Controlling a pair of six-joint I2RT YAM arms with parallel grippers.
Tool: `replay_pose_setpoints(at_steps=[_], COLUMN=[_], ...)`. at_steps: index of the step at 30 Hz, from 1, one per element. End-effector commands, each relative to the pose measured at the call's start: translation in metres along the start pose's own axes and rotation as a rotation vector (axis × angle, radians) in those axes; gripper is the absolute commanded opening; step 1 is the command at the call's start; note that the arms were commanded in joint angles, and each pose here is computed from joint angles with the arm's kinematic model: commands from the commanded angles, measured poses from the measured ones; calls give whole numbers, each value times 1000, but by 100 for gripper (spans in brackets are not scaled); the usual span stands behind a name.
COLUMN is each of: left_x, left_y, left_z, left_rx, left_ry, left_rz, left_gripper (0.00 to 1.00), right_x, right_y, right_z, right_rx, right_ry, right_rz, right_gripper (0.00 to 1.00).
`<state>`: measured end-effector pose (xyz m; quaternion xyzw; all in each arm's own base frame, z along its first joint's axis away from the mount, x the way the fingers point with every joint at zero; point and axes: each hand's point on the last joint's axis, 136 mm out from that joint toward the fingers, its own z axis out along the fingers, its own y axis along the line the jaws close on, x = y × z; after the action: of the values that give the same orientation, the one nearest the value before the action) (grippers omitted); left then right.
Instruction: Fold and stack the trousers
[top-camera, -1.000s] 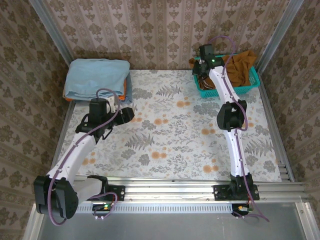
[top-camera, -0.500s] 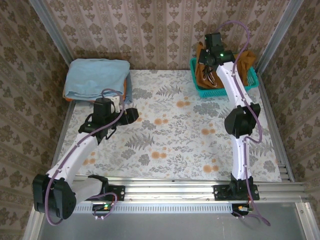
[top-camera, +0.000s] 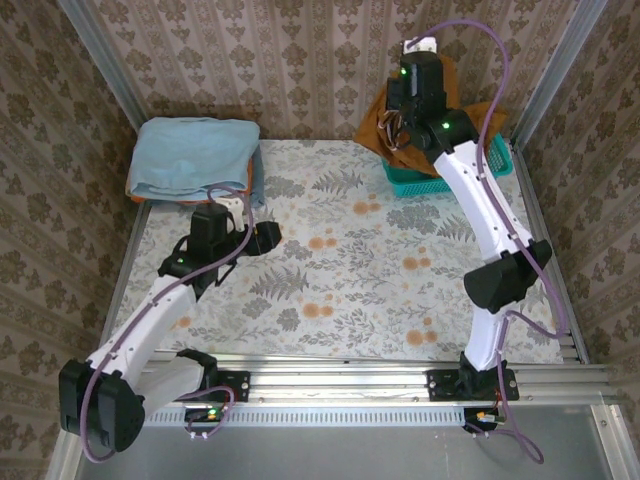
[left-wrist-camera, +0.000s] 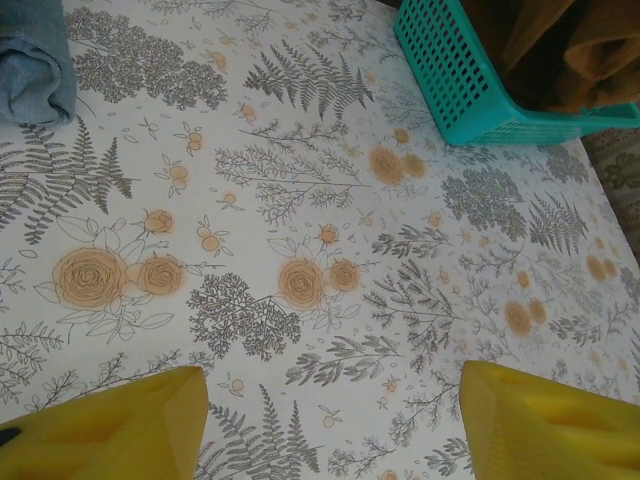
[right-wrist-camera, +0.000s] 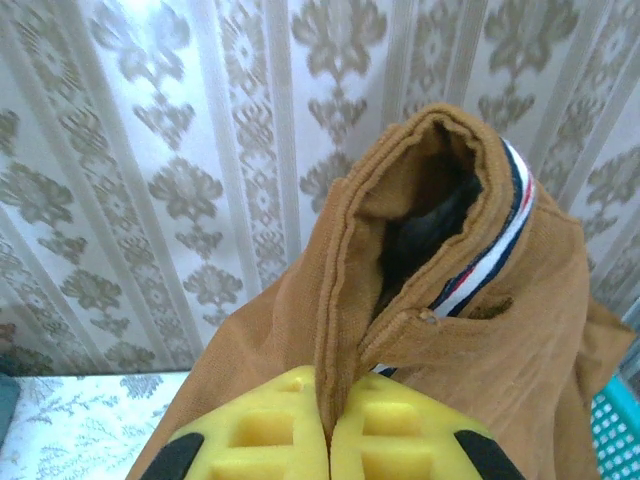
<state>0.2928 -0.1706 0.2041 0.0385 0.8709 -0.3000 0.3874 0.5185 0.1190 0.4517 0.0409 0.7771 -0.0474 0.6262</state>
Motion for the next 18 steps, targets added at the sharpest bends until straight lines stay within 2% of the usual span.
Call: replay_pose_setpoints(at_steps=[1,6,10,13,16,17,18], left_x=[-3,0,-3,-7,-13,-15,-18], left_y=[1,2,3,5,6,9,12], left_z=[-8,-16,-25,-37,-53,-61,-69], left_rx=[-23,-38,-52,-64,-87,-110,-132], left_ry=[-50,-82,-124,-166,-221,-242,-266], left_rz=[29,29,17,1,-22,-40,-56], left_gripper=[67,67,68,68,70,71,71], right_x=[-105,-141,-133,-100,-41,-14,15], right_y=[-3,30,71,108,155,171,188], right_z=[-86,-160,-211,-232,-246,-249,-253], right_rx=[-20,-151,-338,-478,-671,-731,-804], right_ry=[-327,-466,-464,-382,-215,-136,-47], right_rz=[53,-22,-68,-114,-114,-120,-123], right_gripper=[0,0,0,0,0,4,16])
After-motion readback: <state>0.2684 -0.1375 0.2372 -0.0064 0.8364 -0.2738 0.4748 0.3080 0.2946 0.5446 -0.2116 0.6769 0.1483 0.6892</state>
